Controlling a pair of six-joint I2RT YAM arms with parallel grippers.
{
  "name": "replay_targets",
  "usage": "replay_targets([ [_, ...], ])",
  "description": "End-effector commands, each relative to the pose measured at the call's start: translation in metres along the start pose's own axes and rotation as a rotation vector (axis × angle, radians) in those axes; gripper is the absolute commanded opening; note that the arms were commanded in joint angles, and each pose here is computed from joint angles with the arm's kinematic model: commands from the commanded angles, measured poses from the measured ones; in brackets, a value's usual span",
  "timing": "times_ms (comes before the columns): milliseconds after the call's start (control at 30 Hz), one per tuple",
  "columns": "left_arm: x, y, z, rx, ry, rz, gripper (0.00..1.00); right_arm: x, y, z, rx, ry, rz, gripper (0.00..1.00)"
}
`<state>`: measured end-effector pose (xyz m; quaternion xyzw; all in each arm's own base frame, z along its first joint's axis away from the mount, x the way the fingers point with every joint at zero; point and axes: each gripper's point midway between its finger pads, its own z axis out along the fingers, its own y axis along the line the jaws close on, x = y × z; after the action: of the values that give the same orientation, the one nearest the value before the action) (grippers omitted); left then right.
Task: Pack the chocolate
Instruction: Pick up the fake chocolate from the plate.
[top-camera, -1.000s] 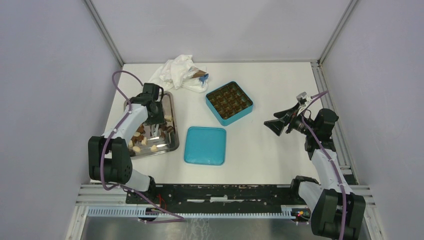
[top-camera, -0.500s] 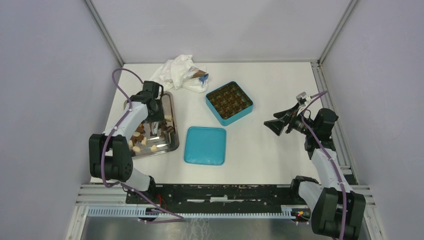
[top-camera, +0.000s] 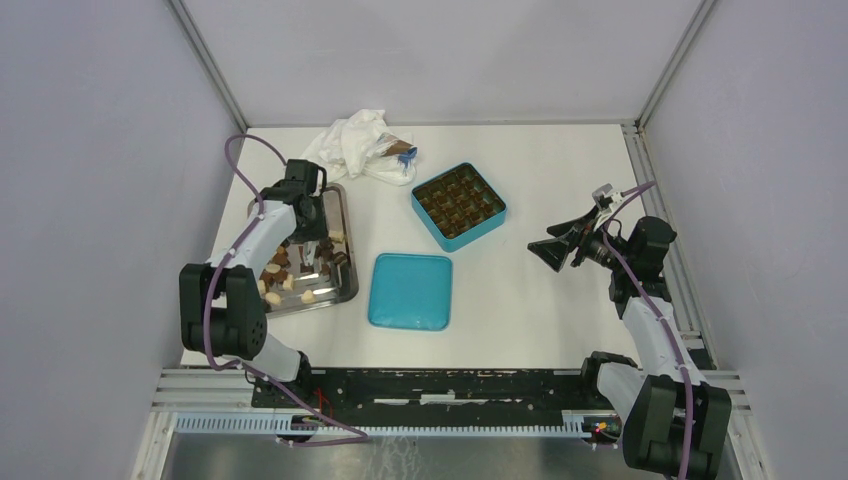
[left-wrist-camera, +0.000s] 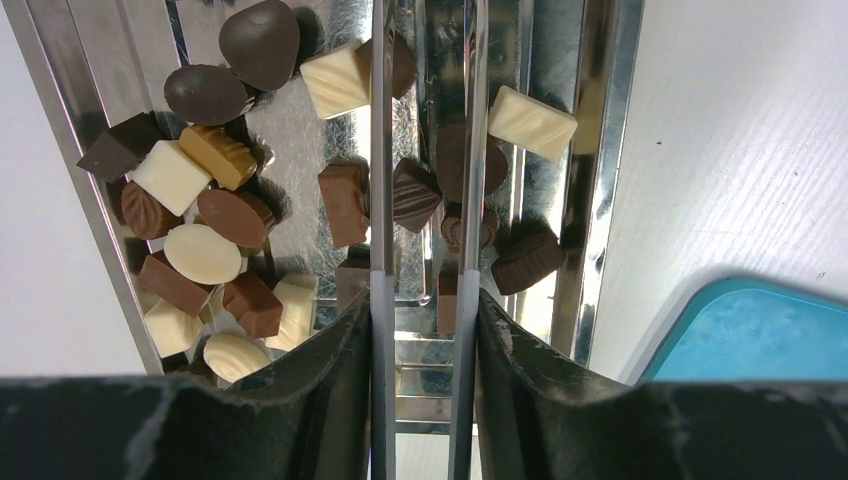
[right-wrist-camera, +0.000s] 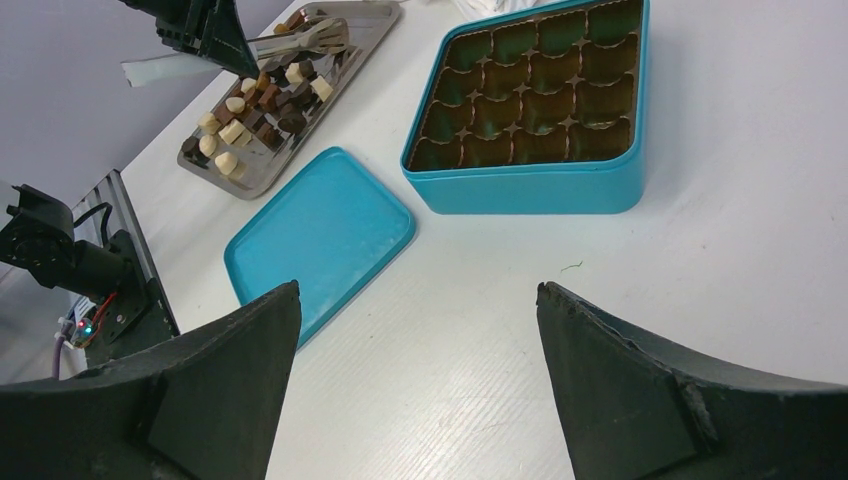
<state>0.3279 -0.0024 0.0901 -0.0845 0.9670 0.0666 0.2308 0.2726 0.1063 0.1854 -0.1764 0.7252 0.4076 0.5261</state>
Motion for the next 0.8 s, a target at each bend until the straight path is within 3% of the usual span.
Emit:
replay_targets([
  [0, -0.026, 0.001, -0.012, 0.011, -0.083, 0.018, 0.14, -0.019, 0.003, 0.000, -0.014, -0.029, -0.069, 0.92],
  [167, -0.027, -0.001, -0.020, 0.032, -0.106, 0.013, 0.02, -0.019, 0.003, 0.000, -0.012, -0.029, -0.071, 0.92],
  [500, -0.027, -0.002, -0.028, 0.058, -0.139, 0.007, 0.02, -0.018, 0.001, 0.001, -0.009, -0.027, -0.072, 0.92],
  [767, -0.029, -0.023, -0.070, 0.235, -0.233, -0.036, 0.02, -0.019, 0.002, 0.000, -0.011, -0.027, -0.083, 0.92],
])
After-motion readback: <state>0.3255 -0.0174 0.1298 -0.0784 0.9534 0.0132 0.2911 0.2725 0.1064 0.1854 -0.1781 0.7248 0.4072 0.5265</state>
